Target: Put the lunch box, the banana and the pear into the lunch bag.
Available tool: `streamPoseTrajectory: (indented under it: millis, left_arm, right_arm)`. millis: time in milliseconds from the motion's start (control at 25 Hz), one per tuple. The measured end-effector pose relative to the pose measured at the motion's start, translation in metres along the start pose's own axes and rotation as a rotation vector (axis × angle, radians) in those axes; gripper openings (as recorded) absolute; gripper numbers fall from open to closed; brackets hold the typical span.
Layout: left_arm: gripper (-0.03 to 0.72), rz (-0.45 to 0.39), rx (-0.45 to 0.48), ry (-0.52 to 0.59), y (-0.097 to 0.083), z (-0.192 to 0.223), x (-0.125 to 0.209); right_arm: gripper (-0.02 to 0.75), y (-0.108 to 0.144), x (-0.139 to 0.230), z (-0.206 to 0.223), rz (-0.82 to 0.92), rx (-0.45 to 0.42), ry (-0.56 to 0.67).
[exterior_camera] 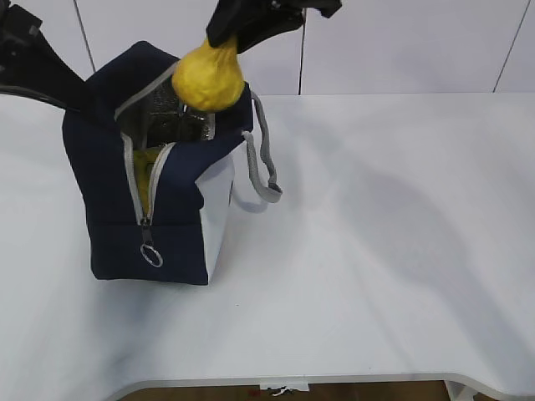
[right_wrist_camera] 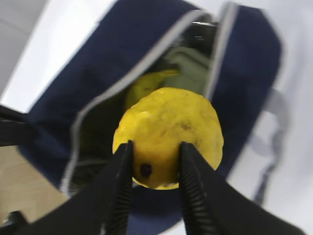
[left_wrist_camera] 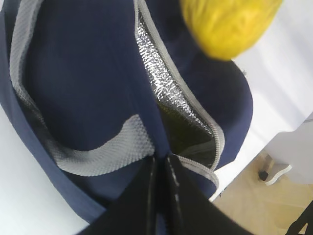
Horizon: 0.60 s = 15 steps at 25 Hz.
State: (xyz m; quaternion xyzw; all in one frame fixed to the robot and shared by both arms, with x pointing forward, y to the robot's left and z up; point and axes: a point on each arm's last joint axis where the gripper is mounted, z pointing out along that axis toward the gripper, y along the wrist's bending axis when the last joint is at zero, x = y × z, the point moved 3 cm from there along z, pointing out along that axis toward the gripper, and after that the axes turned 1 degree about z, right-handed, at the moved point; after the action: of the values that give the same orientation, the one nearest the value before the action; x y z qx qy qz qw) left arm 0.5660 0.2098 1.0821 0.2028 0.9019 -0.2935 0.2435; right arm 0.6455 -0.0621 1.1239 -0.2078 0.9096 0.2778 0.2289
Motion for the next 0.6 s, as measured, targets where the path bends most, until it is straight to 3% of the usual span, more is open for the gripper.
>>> streamPoseTrajectory:
  millis: [160, 400, 520, 600]
  left_arm:
    - [-0.007, 0.000, 0.000, 0.000, 0.000, 0.000, 0.000]
    - [-0.007, -0.002, 0.001, 0.001, 0.000, 0.000, 0.000]
    - [-0.007, -0.002, 0.001, 0.001, 0.000, 0.000, 0.000]
    - [-0.007, -0.002, 0.002, 0.003, 0.000, 0.000, 0.000]
  right_arm:
    - [0.218, 0.008, -0.002, 0.022, -0.014, -0.162, 0.003]
    - [0.228, -0.001, -0.002, 0.050, 0.002, -0.199, 0.009]
    - [0.329, -0.007, 0.000, 0.061, 0.010, -0.196, 0.022]
    - [0.449, -0.007, 0.000, 0.063, 0.009, -0.197, 0.020]
